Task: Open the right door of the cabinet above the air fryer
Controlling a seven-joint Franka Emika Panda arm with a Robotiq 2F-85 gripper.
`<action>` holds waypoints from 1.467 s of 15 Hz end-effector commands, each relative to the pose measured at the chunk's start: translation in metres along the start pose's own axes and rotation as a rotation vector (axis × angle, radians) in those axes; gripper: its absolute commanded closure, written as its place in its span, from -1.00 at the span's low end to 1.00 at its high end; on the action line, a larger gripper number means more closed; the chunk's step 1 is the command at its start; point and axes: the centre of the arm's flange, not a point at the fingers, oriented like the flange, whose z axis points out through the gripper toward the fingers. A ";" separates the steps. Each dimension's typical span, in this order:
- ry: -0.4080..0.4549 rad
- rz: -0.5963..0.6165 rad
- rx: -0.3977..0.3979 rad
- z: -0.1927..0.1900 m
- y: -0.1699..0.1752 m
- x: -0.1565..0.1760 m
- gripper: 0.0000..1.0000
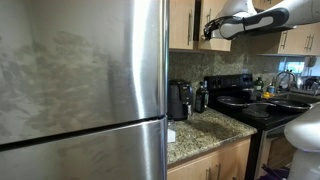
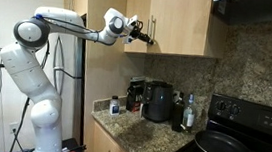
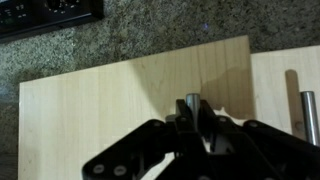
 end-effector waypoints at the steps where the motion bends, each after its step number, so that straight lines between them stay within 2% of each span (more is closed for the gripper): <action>1: -0.011 0.038 -0.144 0.015 0.073 -0.014 0.99; 8: 0.058 0.020 -0.130 -0.015 0.081 -0.018 0.99; 14: 0.055 0.059 -0.157 -0.047 0.096 -0.018 0.99; 15: 0.055 0.022 -0.020 -0.037 0.027 -0.023 0.95; 21: 0.054 0.031 -0.038 -0.049 0.036 -0.027 0.95; 22: 0.041 0.038 -0.075 -0.043 0.043 -0.027 0.99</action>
